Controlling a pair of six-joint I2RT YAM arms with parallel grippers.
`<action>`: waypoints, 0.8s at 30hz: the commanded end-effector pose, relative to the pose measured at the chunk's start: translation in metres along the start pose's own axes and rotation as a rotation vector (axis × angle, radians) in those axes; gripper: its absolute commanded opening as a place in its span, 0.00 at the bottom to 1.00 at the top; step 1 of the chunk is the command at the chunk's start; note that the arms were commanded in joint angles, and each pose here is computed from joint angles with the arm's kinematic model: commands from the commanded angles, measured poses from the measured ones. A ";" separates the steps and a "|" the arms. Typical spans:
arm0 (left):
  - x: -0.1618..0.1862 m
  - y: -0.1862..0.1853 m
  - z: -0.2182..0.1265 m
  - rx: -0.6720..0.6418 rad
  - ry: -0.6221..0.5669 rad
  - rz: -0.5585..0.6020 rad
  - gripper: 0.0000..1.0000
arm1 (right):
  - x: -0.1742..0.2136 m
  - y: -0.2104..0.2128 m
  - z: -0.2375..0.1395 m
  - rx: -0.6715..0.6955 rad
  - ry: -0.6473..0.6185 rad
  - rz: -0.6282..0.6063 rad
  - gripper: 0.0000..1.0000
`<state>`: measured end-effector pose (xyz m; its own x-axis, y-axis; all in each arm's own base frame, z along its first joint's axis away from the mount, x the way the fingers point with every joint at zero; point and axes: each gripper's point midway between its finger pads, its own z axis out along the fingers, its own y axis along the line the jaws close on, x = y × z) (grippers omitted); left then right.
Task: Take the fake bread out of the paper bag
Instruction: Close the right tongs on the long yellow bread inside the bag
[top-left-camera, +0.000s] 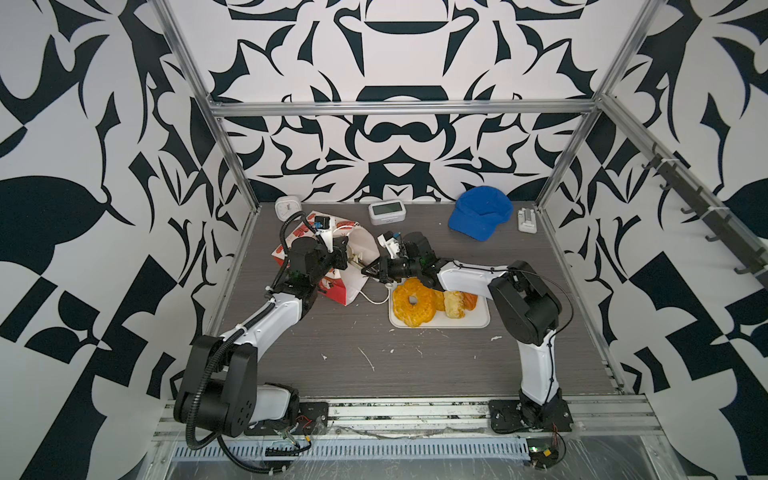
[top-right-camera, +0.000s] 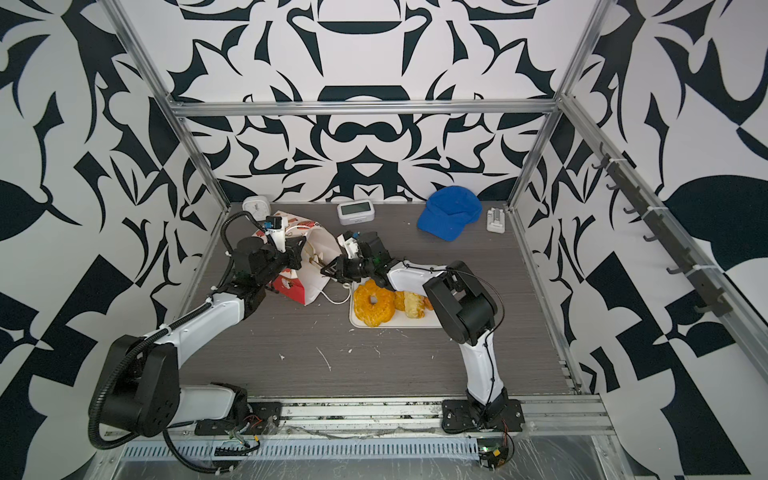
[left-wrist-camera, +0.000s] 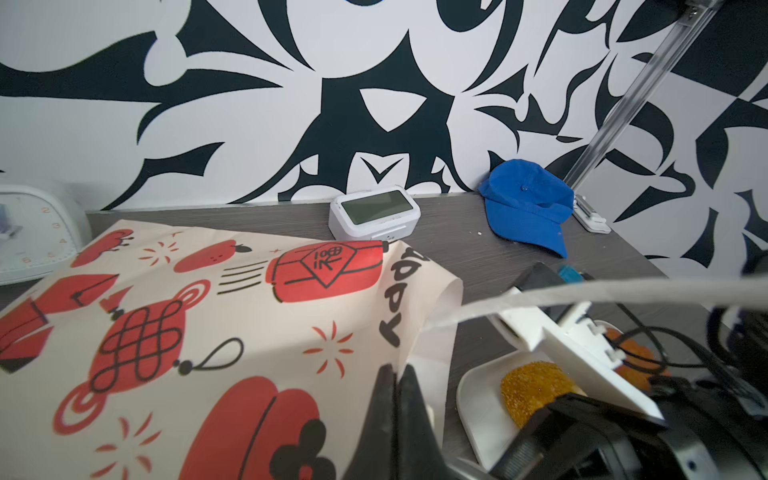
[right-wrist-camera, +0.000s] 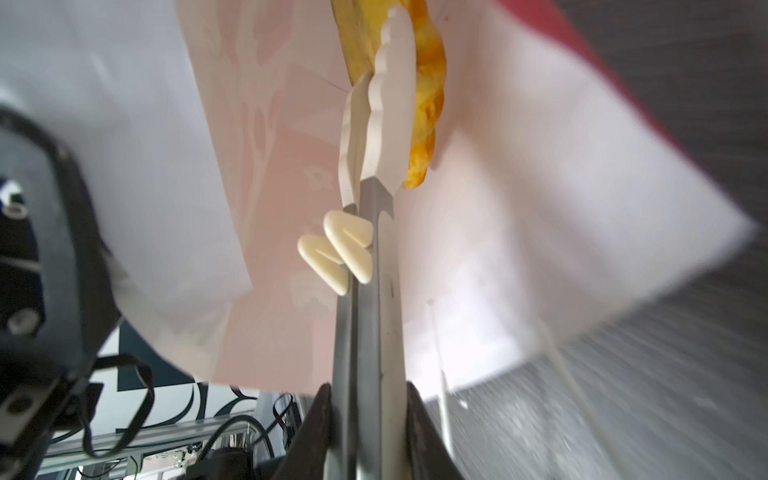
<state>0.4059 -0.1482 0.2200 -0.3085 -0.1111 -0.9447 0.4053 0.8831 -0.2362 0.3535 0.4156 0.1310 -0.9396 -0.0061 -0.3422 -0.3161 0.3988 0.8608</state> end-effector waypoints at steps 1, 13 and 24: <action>-0.003 0.006 0.001 -0.029 -0.032 -0.004 0.00 | -0.005 0.033 -0.021 -0.042 -0.012 -0.109 0.00; -0.003 0.013 0.002 -0.066 -0.059 -0.002 0.00 | 0.009 0.032 -0.046 -0.031 0.012 -0.077 0.00; -0.006 0.016 0.001 -0.084 -0.079 0.001 0.00 | 0.011 0.039 -0.069 -0.040 0.003 -0.072 0.00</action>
<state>0.4137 -0.1365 0.2239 -0.2488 -0.1304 -0.9597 0.3471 0.9131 -0.2140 0.3256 0.3671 0.1531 -0.9467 -0.0258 -0.3209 -0.3002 0.4308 0.8510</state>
